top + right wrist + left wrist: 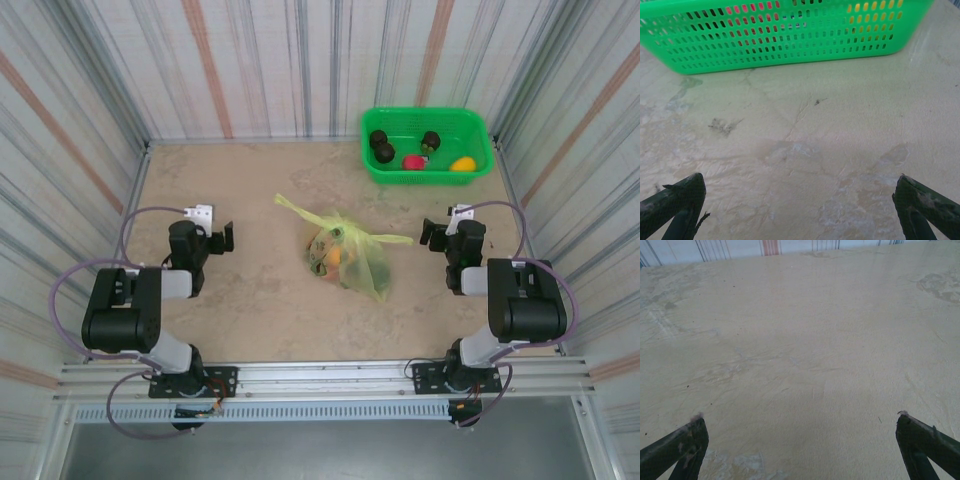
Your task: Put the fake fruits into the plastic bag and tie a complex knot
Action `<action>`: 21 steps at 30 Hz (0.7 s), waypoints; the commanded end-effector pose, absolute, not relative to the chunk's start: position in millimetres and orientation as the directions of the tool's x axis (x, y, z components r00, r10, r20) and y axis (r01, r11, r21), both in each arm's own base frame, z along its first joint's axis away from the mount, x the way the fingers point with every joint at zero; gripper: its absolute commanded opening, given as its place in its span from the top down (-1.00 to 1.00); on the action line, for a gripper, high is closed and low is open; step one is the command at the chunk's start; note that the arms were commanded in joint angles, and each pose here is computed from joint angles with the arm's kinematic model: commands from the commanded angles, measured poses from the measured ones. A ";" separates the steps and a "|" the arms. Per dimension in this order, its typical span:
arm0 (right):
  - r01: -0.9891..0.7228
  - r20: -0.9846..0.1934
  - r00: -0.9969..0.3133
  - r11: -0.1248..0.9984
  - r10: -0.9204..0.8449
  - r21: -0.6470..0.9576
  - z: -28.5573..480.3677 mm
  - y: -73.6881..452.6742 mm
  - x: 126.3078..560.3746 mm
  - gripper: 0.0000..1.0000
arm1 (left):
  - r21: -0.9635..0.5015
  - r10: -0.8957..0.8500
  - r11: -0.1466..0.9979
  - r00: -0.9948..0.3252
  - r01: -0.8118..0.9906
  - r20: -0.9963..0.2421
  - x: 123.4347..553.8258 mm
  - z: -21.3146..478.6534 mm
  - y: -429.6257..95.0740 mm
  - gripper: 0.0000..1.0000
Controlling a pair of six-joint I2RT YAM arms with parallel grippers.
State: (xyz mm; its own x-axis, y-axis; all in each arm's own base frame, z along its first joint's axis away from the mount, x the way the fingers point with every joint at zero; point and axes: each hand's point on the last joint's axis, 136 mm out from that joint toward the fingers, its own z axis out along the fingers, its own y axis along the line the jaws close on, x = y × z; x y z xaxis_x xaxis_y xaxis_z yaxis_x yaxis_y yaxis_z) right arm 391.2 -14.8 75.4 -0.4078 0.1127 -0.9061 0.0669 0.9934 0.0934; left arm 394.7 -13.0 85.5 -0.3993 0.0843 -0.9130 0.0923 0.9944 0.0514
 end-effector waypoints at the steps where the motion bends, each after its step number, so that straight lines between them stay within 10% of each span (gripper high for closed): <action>1: 0.074 -0.917 -0.389 0.995 0.091 0.067 81.7 -15.6 394.3 -0.98 | 0.053 0.085 0.994 -0.396 0.091 -0.914 397.5 88.5 -14.6 -0.97; 21: 0.071 -0.916 -0.389 0.994 0.102 0.081 81.6 -17.1 394.2 -0.98 | 0.068 0.093 0.995 -0.381 0.079 -0.920 394.8 90.8 -15.3 -0.97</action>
